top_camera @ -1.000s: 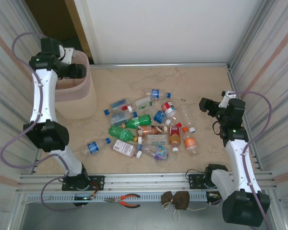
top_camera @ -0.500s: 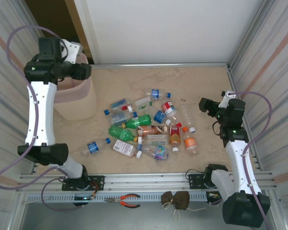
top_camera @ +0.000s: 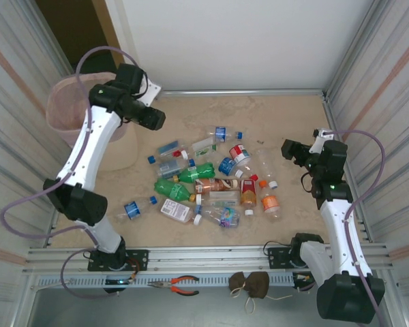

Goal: Put the plastic bottles in the bin

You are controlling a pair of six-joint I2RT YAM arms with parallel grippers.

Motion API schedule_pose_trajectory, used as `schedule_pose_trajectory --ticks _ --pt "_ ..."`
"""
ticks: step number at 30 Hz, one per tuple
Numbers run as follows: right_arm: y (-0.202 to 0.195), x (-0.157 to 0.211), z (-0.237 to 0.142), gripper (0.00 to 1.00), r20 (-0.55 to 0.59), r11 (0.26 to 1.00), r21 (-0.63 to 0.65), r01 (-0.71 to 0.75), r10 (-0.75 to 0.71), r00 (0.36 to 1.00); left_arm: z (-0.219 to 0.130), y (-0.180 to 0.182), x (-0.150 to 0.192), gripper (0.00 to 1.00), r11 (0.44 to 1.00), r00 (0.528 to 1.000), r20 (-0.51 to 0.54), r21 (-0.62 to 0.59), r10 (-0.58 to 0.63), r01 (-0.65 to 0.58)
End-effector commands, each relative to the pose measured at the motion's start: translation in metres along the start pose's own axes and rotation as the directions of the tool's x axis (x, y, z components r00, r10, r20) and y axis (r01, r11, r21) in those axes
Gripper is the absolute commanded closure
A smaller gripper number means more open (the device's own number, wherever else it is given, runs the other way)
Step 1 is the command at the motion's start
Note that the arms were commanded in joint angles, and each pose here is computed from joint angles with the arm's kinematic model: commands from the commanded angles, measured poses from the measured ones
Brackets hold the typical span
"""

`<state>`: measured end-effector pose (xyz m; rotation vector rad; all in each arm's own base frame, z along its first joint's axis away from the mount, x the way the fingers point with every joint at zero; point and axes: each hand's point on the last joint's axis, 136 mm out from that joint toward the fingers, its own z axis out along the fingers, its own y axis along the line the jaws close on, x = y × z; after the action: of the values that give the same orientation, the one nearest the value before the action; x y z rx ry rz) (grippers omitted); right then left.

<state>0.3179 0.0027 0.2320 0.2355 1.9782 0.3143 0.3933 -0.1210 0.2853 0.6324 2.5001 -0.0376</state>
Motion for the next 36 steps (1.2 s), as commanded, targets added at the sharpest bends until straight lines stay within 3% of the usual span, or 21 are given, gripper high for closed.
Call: schedule_pose_trajectory --ticks 1,9,15,22,25,28,36 --pt "0.007 -0.015 -0.01 0.1 0.038 0.999 -0.007 0.049 -0.048 0.998 0.01 0.023 0.009 0.31 0.993 0.998 -0.05 -0.11 -0.042 0.036" --pt "0.007 -0.013 -0.011 0.09 0.037 0.999 -0.007 0.047 -0.047 0.998 0.003 0.042 0.031 0.31 0.985 0.992 -0.073 -0.148 -0.102 0.09" --pt "0.006 -0.01 -0.011 0.09 0.035 0.999 -0.004 0.047 -0.046 0.998 -0.005 0.035 0.048 0.3 0.992 0.993 -0.094 -0.115 -0.069 0.058" --pt "0.004 -0.007 -0.011 0.09 0.034 0.999 -0.001 0.047 -0.047 0.998 -0.014 -0.02 0.064 0.31 0.989 0.99 -0.039 0.075 0.132 -0.129" --pt "0.004 -0.004 -0.009 0.09 0.028 0.999 -0.006 0.045 -0.045 0.999 -0.011 -0.054 0.086 0.31 0.943 0.95 -0.046 0.146 0.308 -0.299" --pt "0.005 -0.003 -0.008 0.09 0.023 0.999 -0.011 0.043 -0.043 0.999 -0.002 -0.079 0.115 0.31 0.879 0.88 -0.099 0.177 0.464 -0.443" --pt "0.004 -0.002 -0.008 0.09 0.017 0.998 -0.006 0.061 -0.061 0.998 0.021 -0.095 0.198 0.32 0.808 0.772 -0.256 0.292 0.581 -0.511"
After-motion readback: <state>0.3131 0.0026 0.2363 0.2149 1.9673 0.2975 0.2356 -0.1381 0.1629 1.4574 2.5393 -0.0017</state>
